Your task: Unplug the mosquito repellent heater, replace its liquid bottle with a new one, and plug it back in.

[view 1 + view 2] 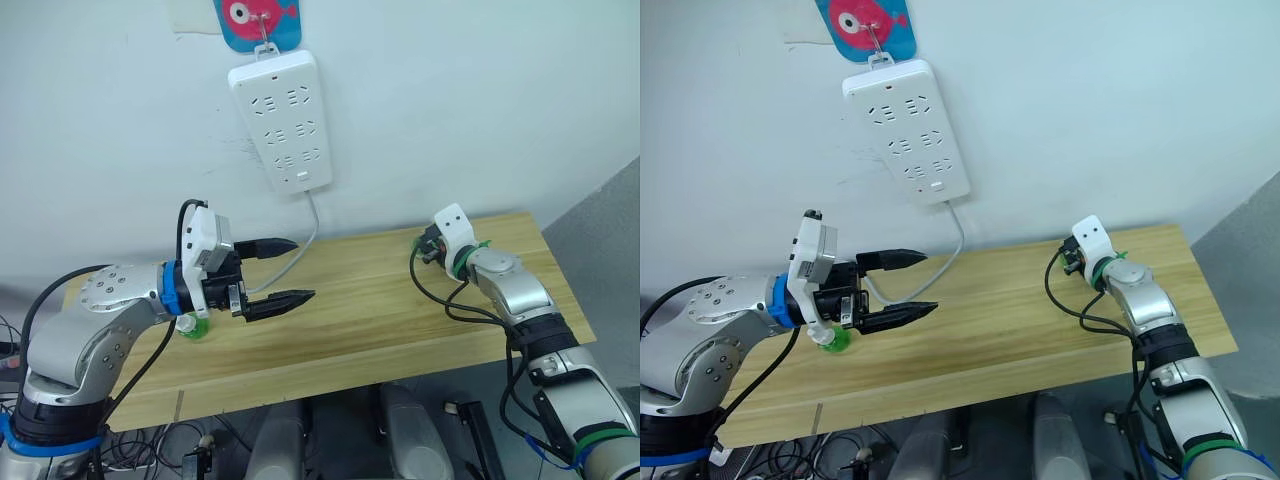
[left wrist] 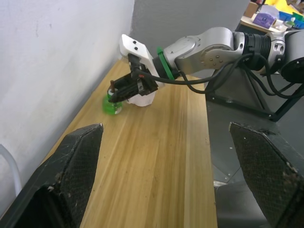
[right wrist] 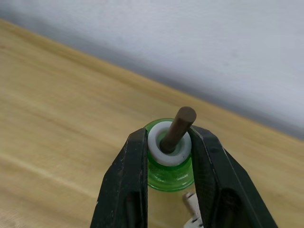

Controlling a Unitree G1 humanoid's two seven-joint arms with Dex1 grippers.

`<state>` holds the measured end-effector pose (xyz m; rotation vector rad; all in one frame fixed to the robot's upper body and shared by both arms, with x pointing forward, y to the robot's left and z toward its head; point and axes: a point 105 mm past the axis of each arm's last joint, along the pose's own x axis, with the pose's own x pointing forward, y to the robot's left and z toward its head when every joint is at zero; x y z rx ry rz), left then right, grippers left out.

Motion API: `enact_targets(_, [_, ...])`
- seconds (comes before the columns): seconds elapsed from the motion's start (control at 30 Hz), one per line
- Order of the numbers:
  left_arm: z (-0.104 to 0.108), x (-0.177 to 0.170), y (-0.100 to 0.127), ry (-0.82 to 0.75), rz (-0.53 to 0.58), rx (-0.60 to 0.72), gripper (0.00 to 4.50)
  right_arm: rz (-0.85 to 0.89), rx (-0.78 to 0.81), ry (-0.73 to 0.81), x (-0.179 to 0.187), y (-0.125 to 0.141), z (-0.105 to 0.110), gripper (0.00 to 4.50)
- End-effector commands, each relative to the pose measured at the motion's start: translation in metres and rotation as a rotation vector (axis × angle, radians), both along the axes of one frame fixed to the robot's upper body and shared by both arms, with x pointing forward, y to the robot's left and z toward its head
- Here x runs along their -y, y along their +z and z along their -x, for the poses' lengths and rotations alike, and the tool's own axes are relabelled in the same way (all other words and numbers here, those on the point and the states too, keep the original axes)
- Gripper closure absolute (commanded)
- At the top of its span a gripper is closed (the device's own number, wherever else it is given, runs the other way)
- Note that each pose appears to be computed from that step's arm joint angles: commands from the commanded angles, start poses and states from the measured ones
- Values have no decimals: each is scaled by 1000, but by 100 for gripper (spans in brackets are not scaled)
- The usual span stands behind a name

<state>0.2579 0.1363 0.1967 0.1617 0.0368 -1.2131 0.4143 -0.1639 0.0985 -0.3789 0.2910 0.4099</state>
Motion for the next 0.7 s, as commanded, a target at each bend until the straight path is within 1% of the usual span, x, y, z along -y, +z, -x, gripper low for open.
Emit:
enact_targets(0.03, [7,2,9,-16,2,35,1,-6,26,-11,2,6,-4,364])
enact_targets(0.47, [8,0,7,-8,-5,29,1,-22,-9,6,-3,-1,-3,364])
enact_targets(0.53, [8,-1,7,-6,-7,28,0,-19,-16,15,-4,-2,-3,291])
enact_targets(0.57, [8,-1,7,-6,-7,28,0,-18,-18,17,-4,-2,-2,265])
enact_targets(0.7, [9,-1,6,-5,-8,28,0,-16,-21,19,-3,-2,-2,121])
